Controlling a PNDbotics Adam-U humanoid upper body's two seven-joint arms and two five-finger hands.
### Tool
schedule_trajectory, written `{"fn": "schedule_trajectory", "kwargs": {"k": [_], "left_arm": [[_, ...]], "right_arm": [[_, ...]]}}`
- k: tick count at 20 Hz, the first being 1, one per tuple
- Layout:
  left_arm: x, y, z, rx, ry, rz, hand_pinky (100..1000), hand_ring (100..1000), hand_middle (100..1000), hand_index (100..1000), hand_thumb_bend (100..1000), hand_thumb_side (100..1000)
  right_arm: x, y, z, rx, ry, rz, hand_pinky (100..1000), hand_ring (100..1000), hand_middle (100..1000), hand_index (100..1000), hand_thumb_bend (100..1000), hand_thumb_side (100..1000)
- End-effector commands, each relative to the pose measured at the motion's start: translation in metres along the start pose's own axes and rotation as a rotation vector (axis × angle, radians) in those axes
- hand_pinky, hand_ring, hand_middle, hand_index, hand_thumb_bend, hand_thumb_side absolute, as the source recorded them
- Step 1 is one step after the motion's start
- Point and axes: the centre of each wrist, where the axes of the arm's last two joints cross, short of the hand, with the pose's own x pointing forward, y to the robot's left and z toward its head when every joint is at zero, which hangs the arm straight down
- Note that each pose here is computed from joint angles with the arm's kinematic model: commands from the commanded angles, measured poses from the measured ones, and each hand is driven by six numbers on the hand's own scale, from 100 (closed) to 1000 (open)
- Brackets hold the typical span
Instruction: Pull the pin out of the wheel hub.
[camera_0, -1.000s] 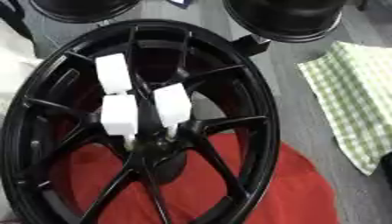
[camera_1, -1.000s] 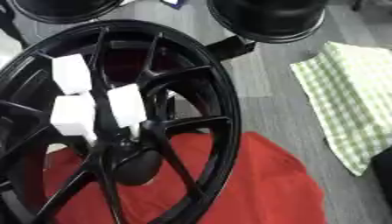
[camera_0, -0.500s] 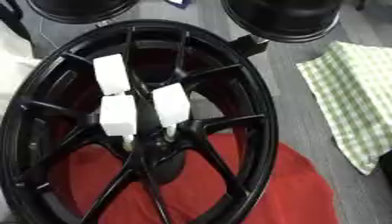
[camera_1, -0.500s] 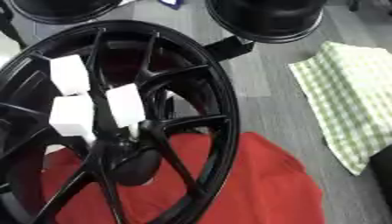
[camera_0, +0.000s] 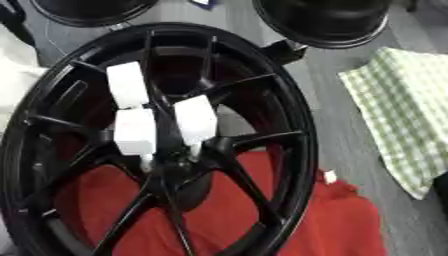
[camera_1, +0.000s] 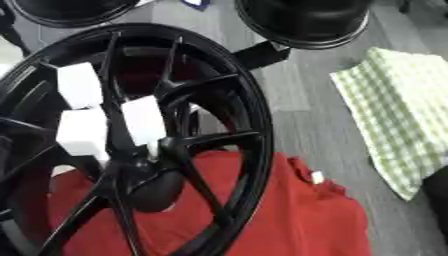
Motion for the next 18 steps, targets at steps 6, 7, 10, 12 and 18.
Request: {"fn": "schedule_trajectory", "kwargs": {"k": [6,7,10,12,18], "left_arm": [[0.012,0.000,-0.006,-0.013,-0.038,0.005,748,770,777,806,254,942],[0.013,0.000,-0.006,-0.013,-0.039,0.007,748,769,777,806,254,942],[0.013,0.000,-0.006,-0.016,-0.041,0.009,748,769,776,805,255,941],[0.014,-0.001,-0.006,-0.017,-0.042,0.010,748,768,776,804,255,940],[0.014,-0.002,-0.006,-0.020,-0.043,0.014,747,766,775,802,256,939]], "right_arm": [[0.025,-0.002,-0.003,-0.044,-0.038,-0.052,819,755,629,729,100,401],[0.030,0.000,-0.001,-0.022,-0.055,-0.074,819,751,625,726,100,384],[0.042,0.002,0.001,0.031,-0.093,-0.125,820,749,623,723,100,371],[0.048,0.002,0.002,0.058,-0.114,-0.156,823,748,620,722,100,360],[0.065,0.007,0.005,0.121,-0.182,-0.202,826,741,614,716,100,337]]}}
